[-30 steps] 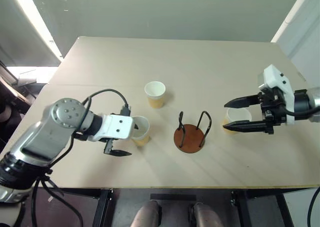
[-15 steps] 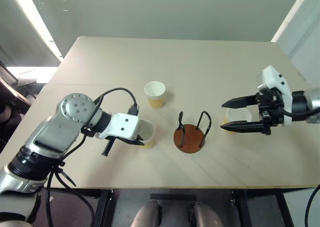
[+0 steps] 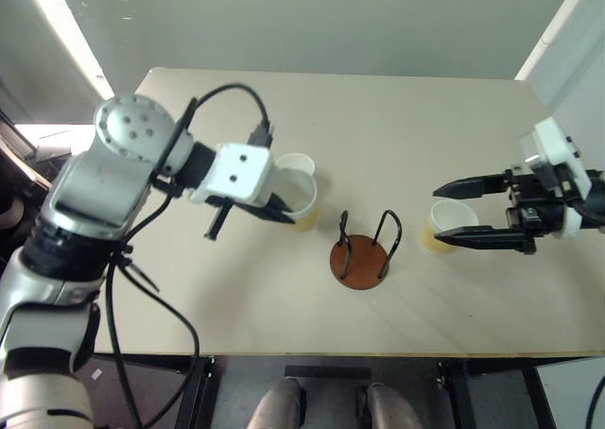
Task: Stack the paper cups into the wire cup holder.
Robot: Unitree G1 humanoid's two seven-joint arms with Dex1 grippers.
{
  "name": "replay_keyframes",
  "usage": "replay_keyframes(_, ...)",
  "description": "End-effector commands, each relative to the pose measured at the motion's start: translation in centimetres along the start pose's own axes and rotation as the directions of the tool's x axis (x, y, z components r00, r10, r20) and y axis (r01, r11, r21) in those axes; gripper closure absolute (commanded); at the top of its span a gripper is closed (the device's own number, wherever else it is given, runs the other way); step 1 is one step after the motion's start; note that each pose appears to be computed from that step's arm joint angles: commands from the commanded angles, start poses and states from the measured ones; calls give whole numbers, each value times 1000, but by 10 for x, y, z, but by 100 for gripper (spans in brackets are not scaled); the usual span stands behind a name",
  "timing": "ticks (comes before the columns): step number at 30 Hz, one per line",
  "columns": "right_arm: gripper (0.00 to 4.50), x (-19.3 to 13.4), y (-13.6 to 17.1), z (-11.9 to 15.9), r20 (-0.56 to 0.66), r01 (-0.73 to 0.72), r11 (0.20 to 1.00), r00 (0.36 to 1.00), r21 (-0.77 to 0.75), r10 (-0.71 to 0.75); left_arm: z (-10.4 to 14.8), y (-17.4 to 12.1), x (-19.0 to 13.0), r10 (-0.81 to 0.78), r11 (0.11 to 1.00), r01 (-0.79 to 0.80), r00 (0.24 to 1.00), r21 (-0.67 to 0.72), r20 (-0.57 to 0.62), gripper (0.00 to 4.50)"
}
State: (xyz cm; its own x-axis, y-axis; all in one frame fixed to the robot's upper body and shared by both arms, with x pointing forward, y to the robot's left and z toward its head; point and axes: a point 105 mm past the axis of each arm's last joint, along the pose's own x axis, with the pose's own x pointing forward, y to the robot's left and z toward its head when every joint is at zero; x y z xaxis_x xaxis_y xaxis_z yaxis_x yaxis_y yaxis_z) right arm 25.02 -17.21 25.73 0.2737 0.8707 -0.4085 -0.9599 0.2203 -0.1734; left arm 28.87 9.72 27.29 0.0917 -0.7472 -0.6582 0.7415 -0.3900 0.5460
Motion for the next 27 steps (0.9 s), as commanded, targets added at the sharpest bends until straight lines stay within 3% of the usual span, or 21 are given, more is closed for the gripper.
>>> replay_keyframes(1,78,-12,1,12,13,24,999,1000,-37,-23,18,9,1,-49,996,46,998,83,42,449)
replay_keyframes(11,78,-19,6,11,5,86,996,996,-29,-86,60,41,26,-153,968,115,975,222,163,449)
replay_keyframes(27,78,-20,16,6,10,134,991,991,3,-134,48,17,61,-316,927,272,937,259,146,449)
